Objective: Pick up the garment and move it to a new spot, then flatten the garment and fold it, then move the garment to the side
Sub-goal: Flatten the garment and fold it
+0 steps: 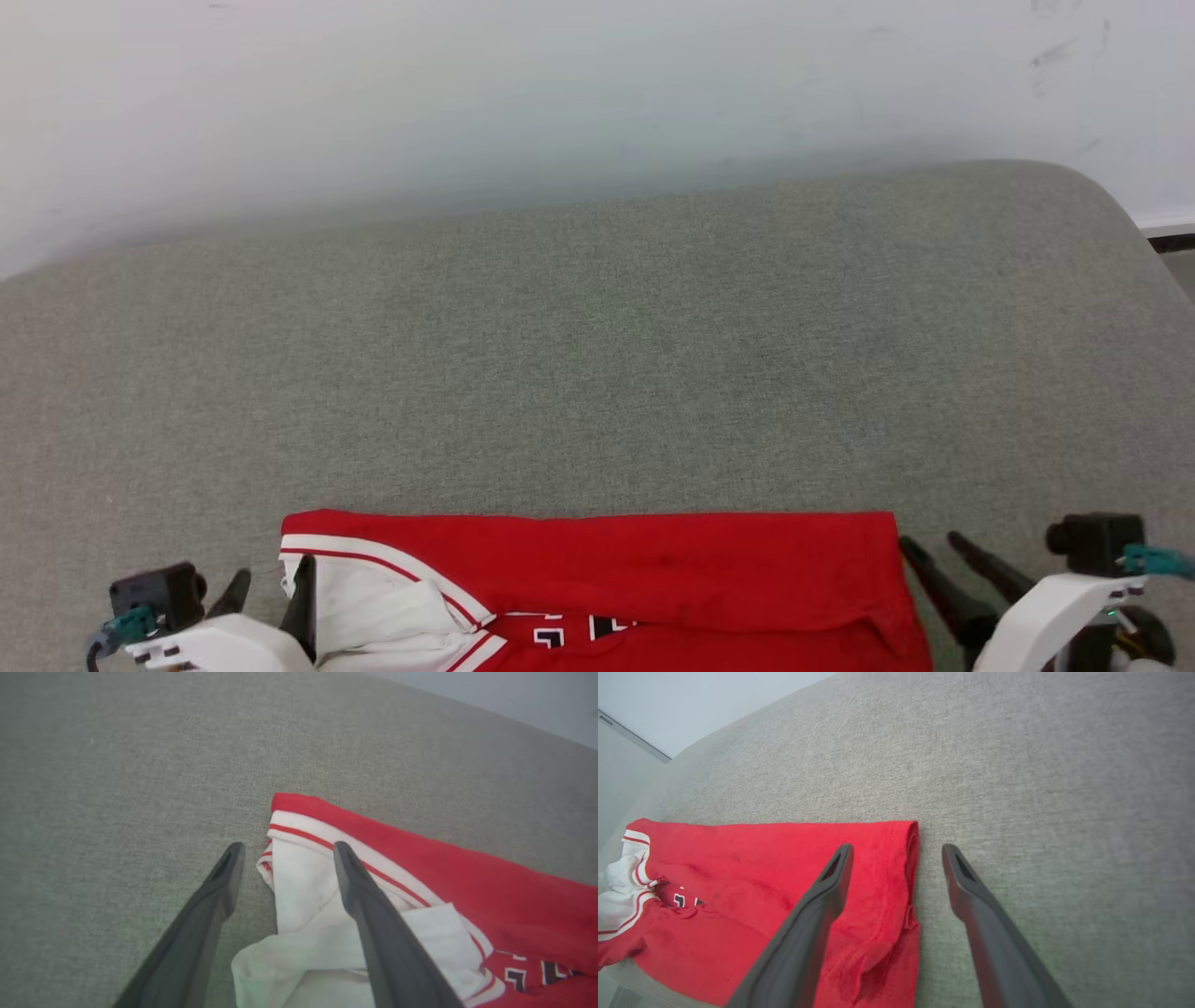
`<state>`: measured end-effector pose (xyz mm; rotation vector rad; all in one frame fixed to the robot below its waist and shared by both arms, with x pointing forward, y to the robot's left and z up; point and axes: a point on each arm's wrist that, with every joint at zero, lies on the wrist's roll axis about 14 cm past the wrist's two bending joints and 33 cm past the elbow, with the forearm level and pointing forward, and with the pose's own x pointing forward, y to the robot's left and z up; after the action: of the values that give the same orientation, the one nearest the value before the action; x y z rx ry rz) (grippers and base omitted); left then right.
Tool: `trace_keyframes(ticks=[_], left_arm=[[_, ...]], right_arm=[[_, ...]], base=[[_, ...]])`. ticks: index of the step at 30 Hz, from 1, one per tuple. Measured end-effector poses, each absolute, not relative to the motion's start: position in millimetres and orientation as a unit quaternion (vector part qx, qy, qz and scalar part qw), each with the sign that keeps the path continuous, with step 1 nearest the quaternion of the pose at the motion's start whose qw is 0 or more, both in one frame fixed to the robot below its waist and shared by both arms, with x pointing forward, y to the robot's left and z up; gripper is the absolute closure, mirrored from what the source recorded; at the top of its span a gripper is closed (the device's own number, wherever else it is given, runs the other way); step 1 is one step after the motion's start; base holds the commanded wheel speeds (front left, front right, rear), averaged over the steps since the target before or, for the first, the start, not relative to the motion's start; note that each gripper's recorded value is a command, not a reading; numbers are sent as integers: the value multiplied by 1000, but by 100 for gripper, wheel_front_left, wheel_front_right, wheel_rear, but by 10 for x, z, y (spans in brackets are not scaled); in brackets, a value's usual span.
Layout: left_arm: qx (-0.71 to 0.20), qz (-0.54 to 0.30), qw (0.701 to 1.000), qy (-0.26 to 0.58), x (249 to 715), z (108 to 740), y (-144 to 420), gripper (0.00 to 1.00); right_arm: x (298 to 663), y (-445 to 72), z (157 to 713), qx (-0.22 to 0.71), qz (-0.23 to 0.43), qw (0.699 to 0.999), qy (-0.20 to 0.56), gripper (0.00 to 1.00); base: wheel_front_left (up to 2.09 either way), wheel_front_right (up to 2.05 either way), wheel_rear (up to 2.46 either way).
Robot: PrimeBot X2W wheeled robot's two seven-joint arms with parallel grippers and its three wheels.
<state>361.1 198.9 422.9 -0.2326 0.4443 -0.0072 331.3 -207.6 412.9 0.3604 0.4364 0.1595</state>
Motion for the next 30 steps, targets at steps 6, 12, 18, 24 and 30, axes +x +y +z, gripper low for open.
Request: trace_keyframes(ticks=[6, 12, 18, 24, 30], left_arm=[[-89, -37, 989, 109, 3816, 4705, 1831, 0], [-65, -39, 997, 6, 3932, 5064, 1730, 0], [-50, -14, 998, -40, 3996, 5191, 1746, 0], [-44, 2, 998, -55, 3986, 5238, 1765, 0], [-45, 15, 998, -47, 3939, 5169, 1791, 0]], right_arm=[[3250, -2411, 4104, 155, 52, 952, 260, 0], [3179, -2366, 3981, 147, 69, 929, 332, 0], [3154, -2043, 3789, 155, 102, 904, 385, 0], [3146, -1797, 3619, 161, 128, 879, 430, 0], [3103, -1693, 3477, 167, 139, 852, 476, 29]], base=[[0, 0, 0], [0, 0, 0], [0, 0, 0], [0, 0, 0], [0, 0, 0]])
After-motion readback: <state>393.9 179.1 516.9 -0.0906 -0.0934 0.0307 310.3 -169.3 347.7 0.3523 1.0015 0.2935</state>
